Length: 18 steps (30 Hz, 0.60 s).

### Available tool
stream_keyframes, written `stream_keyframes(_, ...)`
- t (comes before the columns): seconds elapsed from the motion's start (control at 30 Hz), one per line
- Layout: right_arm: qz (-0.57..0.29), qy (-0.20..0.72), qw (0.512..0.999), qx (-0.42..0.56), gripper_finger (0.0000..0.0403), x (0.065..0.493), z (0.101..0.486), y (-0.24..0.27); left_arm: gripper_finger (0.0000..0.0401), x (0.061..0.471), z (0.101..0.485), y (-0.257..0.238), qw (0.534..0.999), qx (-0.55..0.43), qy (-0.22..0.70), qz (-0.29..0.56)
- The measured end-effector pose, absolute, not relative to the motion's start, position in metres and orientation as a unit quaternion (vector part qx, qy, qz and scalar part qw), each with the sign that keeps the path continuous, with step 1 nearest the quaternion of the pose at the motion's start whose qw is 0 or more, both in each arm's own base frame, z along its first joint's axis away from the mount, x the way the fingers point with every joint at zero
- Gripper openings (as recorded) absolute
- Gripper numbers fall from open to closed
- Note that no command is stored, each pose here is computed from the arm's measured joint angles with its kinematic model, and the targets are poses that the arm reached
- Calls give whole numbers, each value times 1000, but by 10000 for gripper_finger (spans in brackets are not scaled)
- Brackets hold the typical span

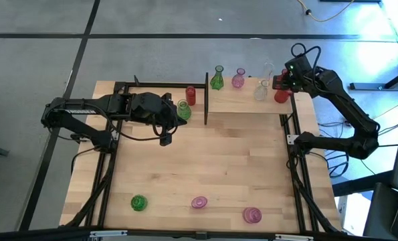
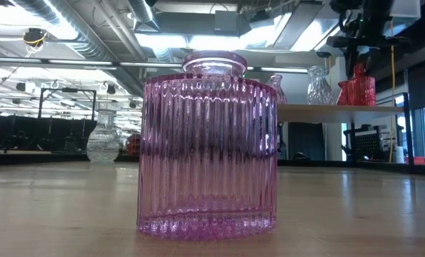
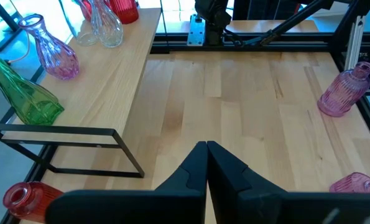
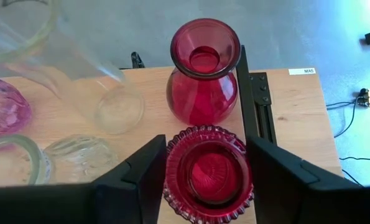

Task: Sort vases onto shelf
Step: Put the bottom red vase on the shelf aligned with the other red vase, then put the top green vase on the shelf aligned with the other green vase

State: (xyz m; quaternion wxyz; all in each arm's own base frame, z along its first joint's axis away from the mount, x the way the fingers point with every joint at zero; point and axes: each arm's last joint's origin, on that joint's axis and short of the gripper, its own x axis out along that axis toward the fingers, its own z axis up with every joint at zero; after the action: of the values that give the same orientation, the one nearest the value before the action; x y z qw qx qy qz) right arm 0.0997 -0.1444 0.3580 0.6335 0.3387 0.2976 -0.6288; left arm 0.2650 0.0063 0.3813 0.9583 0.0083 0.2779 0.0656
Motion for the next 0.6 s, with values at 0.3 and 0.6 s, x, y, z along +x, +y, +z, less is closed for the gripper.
stream_keyframes(0.3,-628,261,654,331,218,92,376,-134,0,265,381,6,958,8,278,66)
stream_keyframes(0.6,-570,185,730,329,222,72,434,-102,0,266,382,6,960,-1,271,67)
